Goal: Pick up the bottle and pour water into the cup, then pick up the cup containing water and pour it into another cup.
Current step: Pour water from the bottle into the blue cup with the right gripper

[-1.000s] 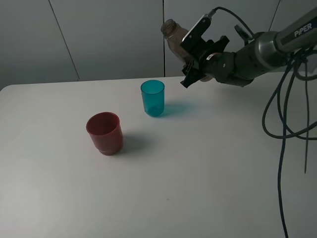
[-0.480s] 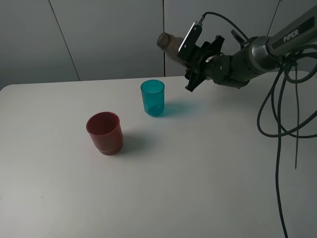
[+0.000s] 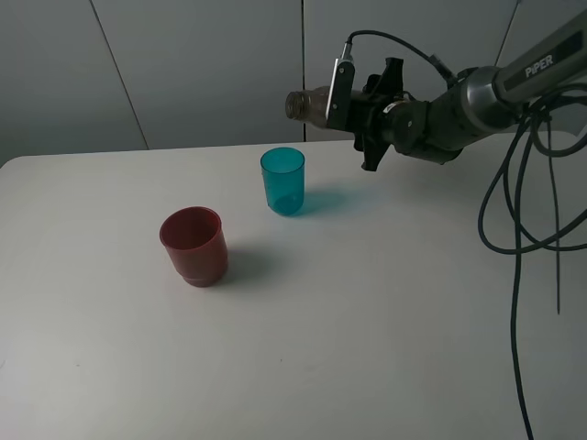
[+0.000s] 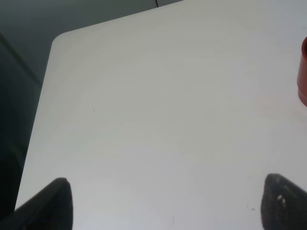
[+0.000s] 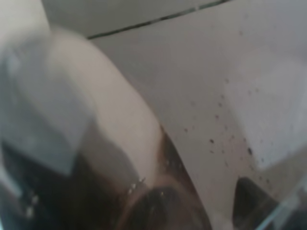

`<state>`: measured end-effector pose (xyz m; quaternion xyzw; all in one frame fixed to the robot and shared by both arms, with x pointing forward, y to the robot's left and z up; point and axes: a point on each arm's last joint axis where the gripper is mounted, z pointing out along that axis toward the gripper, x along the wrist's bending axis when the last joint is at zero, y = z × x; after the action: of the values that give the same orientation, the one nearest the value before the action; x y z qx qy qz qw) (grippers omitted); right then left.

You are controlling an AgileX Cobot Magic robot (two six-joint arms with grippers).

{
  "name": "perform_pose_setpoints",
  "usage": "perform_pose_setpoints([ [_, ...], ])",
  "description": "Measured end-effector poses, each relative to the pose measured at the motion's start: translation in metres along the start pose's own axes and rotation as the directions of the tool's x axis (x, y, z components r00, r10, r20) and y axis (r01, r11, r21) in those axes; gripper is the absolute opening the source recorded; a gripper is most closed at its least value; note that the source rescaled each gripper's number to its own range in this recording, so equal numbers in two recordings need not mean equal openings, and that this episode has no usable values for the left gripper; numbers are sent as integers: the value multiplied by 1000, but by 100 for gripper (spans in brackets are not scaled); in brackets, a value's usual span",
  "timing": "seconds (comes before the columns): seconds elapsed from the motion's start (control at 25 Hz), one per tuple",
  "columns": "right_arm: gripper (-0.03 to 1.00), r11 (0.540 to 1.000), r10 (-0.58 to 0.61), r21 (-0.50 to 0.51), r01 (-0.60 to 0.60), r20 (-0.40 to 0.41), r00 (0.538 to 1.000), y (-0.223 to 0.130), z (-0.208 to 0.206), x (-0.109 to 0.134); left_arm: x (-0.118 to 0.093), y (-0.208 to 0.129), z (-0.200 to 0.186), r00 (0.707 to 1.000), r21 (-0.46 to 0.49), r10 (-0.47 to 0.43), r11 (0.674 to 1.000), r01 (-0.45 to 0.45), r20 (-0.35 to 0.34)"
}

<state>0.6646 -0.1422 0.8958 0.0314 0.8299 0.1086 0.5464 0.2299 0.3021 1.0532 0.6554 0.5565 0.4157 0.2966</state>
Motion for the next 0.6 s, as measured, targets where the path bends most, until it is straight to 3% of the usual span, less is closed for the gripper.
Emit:
perform_pose_setpoints([
  [0.6, 0, 985, -175, -6, 175, 44, 984, 1, 0, -4, 0, 0, 0, 1000, 0, 2, 1000, -2, 0],
])
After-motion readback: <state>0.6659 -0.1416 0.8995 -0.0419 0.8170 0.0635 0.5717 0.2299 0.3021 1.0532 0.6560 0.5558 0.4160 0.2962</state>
